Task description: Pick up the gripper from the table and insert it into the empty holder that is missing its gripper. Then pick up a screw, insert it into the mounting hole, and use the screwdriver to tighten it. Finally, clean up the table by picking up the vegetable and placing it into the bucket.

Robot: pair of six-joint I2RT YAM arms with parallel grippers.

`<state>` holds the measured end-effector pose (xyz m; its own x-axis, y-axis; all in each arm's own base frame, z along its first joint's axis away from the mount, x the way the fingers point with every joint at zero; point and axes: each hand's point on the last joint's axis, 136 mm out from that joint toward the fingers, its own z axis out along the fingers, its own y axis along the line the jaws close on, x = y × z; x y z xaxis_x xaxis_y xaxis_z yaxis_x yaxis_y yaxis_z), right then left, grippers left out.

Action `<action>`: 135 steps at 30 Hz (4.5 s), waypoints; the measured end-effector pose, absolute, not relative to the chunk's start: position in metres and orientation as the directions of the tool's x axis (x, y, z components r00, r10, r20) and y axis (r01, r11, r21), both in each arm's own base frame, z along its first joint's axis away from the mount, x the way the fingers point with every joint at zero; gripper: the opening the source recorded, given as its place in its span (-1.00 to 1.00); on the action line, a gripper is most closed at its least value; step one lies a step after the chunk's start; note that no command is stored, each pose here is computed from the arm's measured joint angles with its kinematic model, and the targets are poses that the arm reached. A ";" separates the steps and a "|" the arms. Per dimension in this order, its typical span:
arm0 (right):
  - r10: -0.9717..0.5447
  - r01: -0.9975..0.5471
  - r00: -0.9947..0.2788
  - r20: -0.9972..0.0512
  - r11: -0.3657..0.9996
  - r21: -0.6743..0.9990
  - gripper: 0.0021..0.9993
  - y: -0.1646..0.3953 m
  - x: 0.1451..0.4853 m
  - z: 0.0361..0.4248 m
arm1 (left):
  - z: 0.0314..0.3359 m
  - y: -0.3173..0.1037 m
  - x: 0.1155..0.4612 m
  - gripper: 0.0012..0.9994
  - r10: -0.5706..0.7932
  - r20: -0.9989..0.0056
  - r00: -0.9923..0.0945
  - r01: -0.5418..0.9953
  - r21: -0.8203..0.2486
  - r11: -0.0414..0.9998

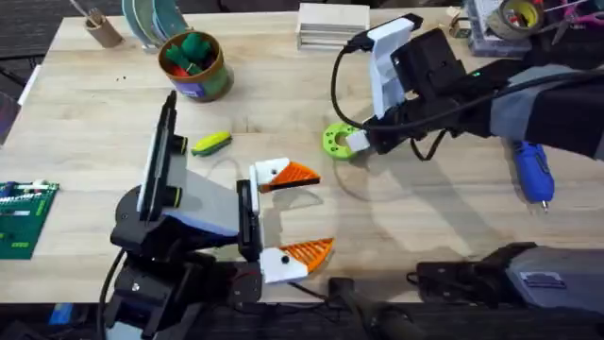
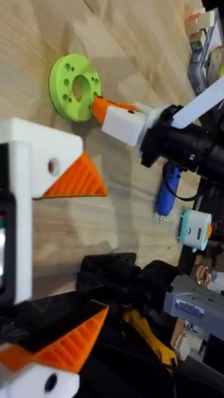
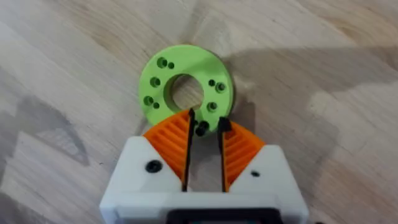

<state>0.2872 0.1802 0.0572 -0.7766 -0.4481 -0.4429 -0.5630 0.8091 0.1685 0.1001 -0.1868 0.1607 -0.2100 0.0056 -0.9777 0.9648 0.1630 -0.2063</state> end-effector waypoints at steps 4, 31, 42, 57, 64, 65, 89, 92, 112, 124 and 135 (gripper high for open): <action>-0.451 -0.561 -0.783 -0.429 0.810 0.171 -0.37 0.179 0.284 0.056 | 0.161 -0.187 0.100 0.99 0.006 -0.978 -0.210 0.965 -0.206 0.163; -0.497 -0.584 -0.758 -0.423 0.806 0.099 -0.83 0.182 0.283 0.056 | 0.161 -0.187 0.100 0.99 0.006 -0.978 -0.210 0.965 -0.206 0.163; -0.494 -0.579 -0.749 -0.442 0.812 0.073 -0.94 0.182 0.292 0.066 | 0.161 -0.187 0.100 0.99 0.006 -0.978 -0.210 0.965 -0.206 0.163; -0.509 -0.552 -0.745 -0.431 0.833 -0.031 -0.95 0.169 0.307 0.084 | 0.158 -0.187 0.099 0.99 0.012 -0.973 -0.232 0.961 -0.227 0.158; -0.522 -0.556 -0.753 -0.401 0.830 -0.037 -0.96 0.166 0.304 0.077 | 0.158 -0.187 0.099 0.99 0.012 -0.973 -0.232 0.961 -0.228 0.157; -0.525 -0.557 -0.758 -0.387 0.830 -0.036 -0.96 0.166 0.303 0.073 | 0.158 -0.187 0.099 0.99 0.012 -0.973 -0.232 0.961 -0.227 0.157; -0.536 -0.561 -0.779 -0.325 0.828 -0.021 -0.36 0.164 0.296 0.057 | 0.158 -0.187 0.099 0.99 0.012 -0.973 -0.232 0.961 -0.227 0.157; -0.536 -0.563 -0.779 -0.327 0.826 -0.013 -0.35 0.165 0.296 0.057 | 0.158 -0.187 0.099 0.99 0.012 -0.973 -0.232 0.961 -0.228 0.157; -0.536 -0.565 -0.779 -0.327 0.825 -0.006 -0.46 0.166 0.295 0.057 | 0.158 -0.187 0.099 0.99 0.012 -0.973 -0.232 0.961 -0.227 0.157; -0.538 -0.565 -0.784 -0.310 0.825 -0.005 -0.49 0.164 0.291 0.056 | 0.158 -0.187 0.099 0.99 0.012 -0.973 -0.232 0.961 -0.227 0.157; -0.534 -0.565 -0.777 -0.334 0.825 -0.007 -0.50 0.167 0.296 0.058 | 0.158 -0.187 0.099 0.99 0.012 -0.973 -0.232 0.961 -0.227 0.157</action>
<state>0.2963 0.1668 0.0577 -0.7765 -0.5344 -0.3338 -0.5649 0.8252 -0.0070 0.0985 -0.1869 0.1576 -0.2318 0.0117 -0.9727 0.9611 0.1572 -0.2272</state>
